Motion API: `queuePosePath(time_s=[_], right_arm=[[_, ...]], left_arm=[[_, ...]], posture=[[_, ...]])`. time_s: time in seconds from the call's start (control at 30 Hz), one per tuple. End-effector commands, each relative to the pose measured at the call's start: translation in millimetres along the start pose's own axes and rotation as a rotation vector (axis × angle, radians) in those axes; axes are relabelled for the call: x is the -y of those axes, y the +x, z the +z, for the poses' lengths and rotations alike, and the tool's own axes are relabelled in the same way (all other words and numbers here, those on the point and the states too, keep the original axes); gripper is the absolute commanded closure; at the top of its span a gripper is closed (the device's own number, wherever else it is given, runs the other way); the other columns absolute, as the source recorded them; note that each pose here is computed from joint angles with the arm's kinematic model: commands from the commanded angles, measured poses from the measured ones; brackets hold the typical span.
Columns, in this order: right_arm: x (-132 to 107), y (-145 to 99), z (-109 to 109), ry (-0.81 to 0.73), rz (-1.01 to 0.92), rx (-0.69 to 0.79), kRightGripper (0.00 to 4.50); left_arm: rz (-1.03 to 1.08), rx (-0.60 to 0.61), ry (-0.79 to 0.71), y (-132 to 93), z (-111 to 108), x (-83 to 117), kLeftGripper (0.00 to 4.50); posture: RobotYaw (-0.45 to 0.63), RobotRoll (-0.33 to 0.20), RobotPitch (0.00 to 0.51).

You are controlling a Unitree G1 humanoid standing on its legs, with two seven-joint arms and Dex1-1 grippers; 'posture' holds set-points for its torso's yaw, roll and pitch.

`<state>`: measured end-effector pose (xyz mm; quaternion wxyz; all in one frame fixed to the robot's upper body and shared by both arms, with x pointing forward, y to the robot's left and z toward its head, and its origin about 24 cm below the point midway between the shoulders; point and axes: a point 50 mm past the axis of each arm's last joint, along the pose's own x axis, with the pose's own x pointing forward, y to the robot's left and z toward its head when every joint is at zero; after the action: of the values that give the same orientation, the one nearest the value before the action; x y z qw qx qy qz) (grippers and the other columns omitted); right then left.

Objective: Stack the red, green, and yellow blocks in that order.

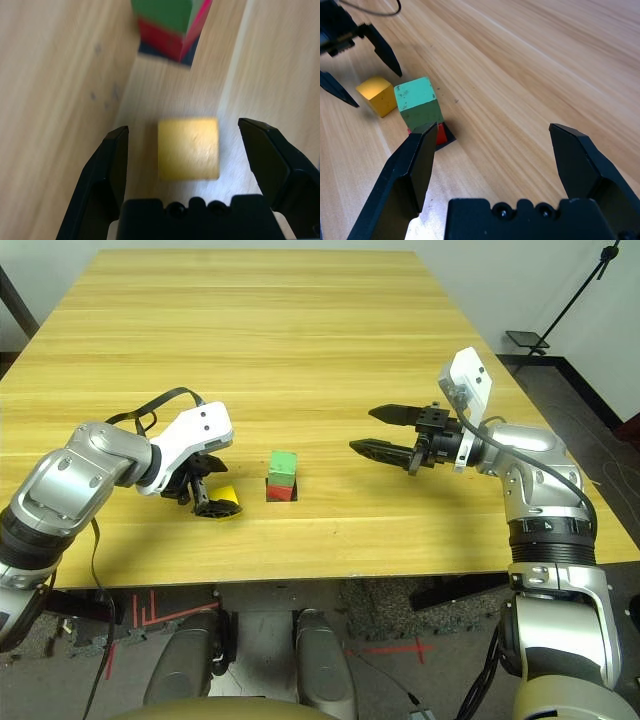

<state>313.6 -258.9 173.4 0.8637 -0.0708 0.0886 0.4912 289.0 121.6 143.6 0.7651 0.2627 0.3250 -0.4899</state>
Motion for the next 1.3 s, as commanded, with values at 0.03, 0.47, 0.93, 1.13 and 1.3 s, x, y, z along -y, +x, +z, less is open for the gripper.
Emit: queuePosePath(time_s=[0.03,0.47,0.93,1.13,1.3], right_arm=[[-2.1,-2.5,0.1,-0.006,-0.002,-0.014,0.00],[-1.7,-3.4,0.3,-0.004,-0.016,-0.014,0.00],[-3.8,-4.2,-4.4,0.009,-0.019,-0.017,0.00],[-10.5,-2.6,-11.1,0.028,-0.011,-0.020,0.00],[-16.9,-2.1,-14.8,0.043,-0.007,-0.023,0.00]], left_arm=[[-0.008,-0.028,-0.007,5.8,-8.0,2.6,0.02],[0.037,0.031,-0.048,11.0,-7.8,-1.0,1.57],[0.028,0.159,0.203,-60.2,82.7,-37.1,2.55],[-0.099,0.176,0.316,-41.9,110.2,-41.2,2.55],[-0.211,0.152,0.362,-13.5,122.0,-40.4,2.55]], posture=[[-0.05,-0.031,0.100],[-0.05,-0.033,0.092],[-0.06,-0.014,0.080],[-0.09,-0.009,0.080],[-0.11,-0.008,0.082]])
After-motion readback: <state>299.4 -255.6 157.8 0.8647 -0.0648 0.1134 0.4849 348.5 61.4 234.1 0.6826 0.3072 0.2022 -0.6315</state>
